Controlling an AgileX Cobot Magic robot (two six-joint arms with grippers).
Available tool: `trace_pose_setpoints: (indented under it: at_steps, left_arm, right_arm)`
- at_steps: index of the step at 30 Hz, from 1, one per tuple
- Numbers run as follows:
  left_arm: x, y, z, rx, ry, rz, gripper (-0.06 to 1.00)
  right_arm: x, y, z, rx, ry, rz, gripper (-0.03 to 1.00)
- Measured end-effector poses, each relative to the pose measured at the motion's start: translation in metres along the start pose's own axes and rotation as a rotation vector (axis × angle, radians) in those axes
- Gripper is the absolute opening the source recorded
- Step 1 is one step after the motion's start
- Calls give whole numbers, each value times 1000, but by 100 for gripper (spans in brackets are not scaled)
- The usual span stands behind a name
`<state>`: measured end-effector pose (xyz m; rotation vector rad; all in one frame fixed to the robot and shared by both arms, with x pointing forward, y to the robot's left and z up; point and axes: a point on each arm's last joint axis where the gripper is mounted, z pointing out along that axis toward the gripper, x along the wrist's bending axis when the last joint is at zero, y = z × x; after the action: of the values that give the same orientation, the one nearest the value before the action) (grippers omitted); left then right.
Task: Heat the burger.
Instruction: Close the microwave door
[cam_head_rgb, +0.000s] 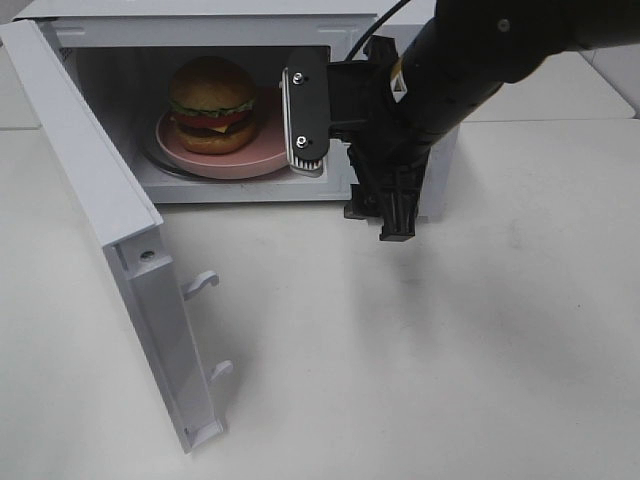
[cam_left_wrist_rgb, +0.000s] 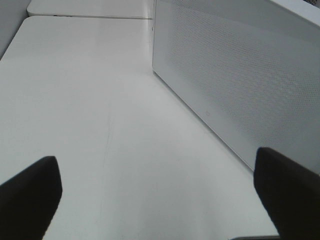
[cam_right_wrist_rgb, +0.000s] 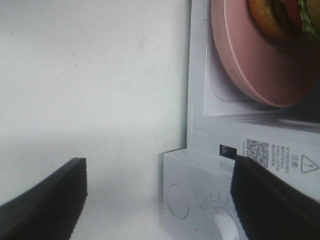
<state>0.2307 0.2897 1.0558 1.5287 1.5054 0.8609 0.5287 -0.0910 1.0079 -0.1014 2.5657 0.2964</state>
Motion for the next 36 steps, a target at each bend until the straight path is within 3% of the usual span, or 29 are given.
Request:
trace_pose_setpoints:
  at_steps: [7, 14, 25, 36]
  left_arm:
    - [0, 0, 0, 0, 0, 0, 97]
    - [0, 0, 0, 0, 0, 0, 97]
    - [0, 0, 0, 0, 0, 0, 97]
    - [0, 0, 0, 0, 0, 0, 97]
  right_arm:
    - [14, -13, -21, 24, 7, 133, 77]
    - [33, -32, -48, 113, 52, 385, 77]
    - [46, -51, -100, 173, 22, 762, 77]
    - [59, -69, -140, 262, 30, 868, 77]
